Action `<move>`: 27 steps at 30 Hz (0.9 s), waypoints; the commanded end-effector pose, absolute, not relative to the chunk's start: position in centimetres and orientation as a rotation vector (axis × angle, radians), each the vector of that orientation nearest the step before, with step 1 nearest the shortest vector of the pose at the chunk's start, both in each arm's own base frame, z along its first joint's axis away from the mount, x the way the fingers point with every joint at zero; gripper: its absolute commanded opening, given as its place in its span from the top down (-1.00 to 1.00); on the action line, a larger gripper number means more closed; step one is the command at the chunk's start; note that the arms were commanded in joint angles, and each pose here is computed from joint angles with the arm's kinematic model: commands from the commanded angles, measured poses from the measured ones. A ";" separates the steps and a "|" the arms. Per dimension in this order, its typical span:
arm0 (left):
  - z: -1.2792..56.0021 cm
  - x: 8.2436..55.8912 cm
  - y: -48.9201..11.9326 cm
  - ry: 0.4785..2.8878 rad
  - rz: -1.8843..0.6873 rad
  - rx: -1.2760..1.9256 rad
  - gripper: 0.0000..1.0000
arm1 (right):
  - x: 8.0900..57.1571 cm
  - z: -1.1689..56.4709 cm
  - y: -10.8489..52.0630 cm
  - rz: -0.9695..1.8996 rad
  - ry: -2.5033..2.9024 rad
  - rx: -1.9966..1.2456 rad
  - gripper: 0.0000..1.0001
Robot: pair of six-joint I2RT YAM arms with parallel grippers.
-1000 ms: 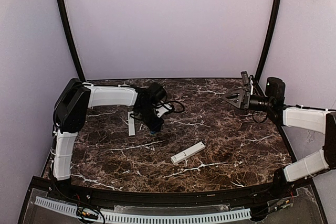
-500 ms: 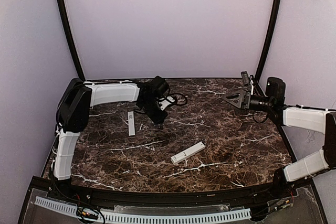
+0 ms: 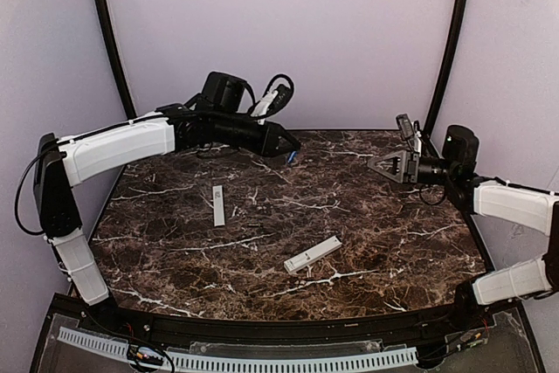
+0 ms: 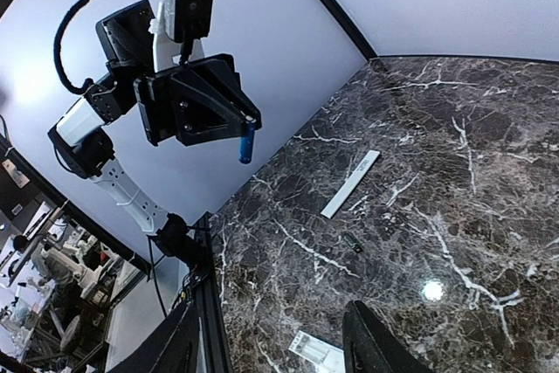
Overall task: Load the batteries into the remote control
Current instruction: Pass from the left arm to the right
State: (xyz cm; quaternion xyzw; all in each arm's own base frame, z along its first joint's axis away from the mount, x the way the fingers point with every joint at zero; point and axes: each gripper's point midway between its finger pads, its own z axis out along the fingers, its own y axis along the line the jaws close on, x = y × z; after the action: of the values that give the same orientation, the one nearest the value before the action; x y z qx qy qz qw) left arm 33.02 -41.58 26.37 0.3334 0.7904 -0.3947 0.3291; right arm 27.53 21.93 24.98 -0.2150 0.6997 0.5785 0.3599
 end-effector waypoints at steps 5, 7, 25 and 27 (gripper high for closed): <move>33.0 28.8 -44.5 1.810 -1.381 0.797 0.99 | 24.7 27.9 25.0 1.544 1.685 -0.695 -0.03; 33.4 27.9 -45.2 1.760 -1.429 0.779 0.99 | 24.3 28.4 25.6 1.561 1.654 -0.691 0.00; 34.5 24.8 -48.3 1.664 -1.565 0.816 0.99 | 22.3 31.0 29.1 1.666 1.538 -0.833 0.46; 34.5 24.8 -48.4 1.663 -1.571 0.821 0.99 | 21.9 31.2 29.4 1.686 1.527 -0.859 0.47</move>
State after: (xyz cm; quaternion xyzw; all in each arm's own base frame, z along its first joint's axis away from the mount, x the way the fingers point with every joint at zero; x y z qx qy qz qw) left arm 25.39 -48.00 33.71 0.3095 0.6563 -0.5922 0.3503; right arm 23.01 28.73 29.23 -0.2960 0.6242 0.6367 0.3427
